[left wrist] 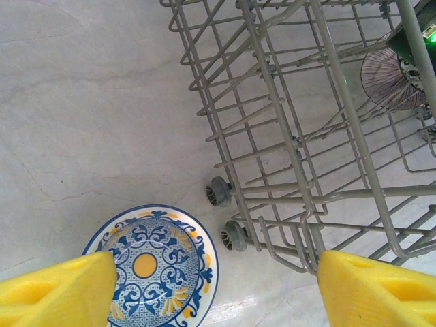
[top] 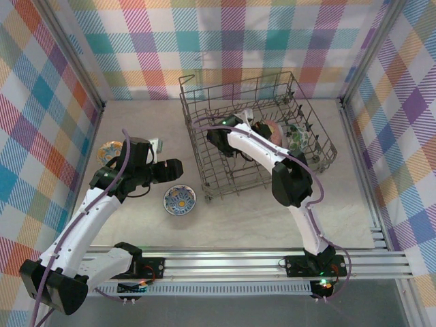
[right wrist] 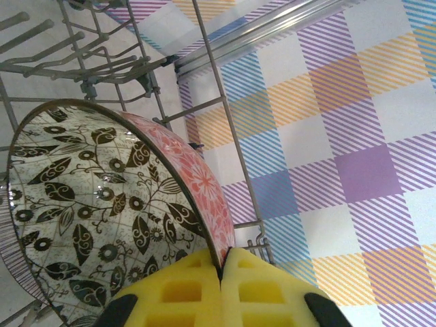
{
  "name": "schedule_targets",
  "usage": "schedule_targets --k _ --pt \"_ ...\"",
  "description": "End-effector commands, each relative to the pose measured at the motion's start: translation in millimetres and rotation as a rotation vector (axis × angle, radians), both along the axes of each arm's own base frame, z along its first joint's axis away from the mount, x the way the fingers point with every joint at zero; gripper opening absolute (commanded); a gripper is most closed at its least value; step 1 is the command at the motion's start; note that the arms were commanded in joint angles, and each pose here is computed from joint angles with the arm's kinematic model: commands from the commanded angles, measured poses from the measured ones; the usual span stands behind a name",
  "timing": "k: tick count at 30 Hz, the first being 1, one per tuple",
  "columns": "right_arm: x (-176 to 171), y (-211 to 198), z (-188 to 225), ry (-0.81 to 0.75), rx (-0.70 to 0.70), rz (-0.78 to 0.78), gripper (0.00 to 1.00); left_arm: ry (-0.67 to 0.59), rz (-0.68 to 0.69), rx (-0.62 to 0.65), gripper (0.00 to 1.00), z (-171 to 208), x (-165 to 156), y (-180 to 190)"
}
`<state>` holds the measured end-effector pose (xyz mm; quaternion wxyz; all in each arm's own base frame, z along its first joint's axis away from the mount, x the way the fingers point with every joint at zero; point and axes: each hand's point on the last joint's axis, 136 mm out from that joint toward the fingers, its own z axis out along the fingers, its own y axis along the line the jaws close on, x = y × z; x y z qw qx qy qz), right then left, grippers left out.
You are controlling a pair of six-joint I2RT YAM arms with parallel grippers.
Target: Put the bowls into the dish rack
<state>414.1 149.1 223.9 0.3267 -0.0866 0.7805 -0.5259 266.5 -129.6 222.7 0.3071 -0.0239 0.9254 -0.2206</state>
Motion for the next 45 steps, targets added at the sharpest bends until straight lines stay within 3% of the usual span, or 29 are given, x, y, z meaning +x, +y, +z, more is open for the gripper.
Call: schedule_targets --k 1,14,28,30,36,41,45 --pt "2.8 9.9 -27.9 0.07 0.048 -0.005 0.03 -0.006 0.001 -0.009 0.78 0.8 0.7 2.0" --pt "3.4 18.9 -34.0 0.102 0.073 0.005 0.04 -0.003 -0.012 0.0 0.78 -1.6 -0.5 1.9" --pt "7.1 33.6 -56.5 0.155 0.106 0.035 0.11 0.013 -0.002 0.011 0.78 -1.1 6.2 1.7" --pt "8.5 35.7 -56.6 0.158 0.118 0.046 0.3 0.016 0.0 0.012 0.78 -1.0 6.5 1.7" --pt "10.5 45.2 -53.5 0.163 0.216 0.088 0.69 0.031 0.012 0.023 0.78 -2.5 4.5 4.8" --pt "5.9 50.5 -39.4 0.16 0.316 0.116 0.8 0.056 0.04 0.055 0.78 -7.4 -2.4 14.1" --pt "-2.0 55.8 -28.5 0.148 0.444 0.16 0.85 0.162 0.12 0.13 0.8 -34.0 -13.1 36.5"
